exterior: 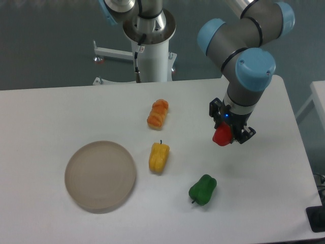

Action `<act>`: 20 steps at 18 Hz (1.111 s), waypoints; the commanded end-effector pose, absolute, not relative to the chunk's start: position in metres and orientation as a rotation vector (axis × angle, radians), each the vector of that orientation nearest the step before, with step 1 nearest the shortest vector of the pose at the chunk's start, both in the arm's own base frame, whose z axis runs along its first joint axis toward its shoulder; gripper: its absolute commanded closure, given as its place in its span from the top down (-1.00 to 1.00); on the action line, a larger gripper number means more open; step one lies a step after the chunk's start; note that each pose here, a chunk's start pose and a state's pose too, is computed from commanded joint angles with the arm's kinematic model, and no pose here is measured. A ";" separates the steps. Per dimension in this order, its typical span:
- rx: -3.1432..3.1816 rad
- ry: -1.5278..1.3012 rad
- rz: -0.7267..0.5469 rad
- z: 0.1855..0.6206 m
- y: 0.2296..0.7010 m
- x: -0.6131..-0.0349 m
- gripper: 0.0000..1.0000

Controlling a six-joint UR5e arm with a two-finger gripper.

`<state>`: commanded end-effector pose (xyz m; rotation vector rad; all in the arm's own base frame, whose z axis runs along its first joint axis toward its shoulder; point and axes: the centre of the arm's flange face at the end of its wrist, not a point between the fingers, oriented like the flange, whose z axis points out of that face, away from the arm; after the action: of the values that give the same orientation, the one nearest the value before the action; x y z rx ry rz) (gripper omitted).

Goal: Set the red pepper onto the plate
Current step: 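Carry the held red pepper with the gripper toward the beige plate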

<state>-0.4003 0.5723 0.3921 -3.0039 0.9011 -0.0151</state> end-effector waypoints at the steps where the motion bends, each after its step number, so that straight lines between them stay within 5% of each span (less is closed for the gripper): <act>1: -3.001 0.903 -0.014 0.392 0.573 -0.399 -0.43; 7: -2.994 0.923 -0.021 0.396 0.575 -0.388 -0.44; 15: -2.966 0.932 -0.067 0.393 0.641 -0.246 -0.50; 20: -2.925 0.898 -0.096 0.350 0.686 -0.192 -0.50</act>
<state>-0.1919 0.6856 0.3503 -2.9248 0.8983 -0.0961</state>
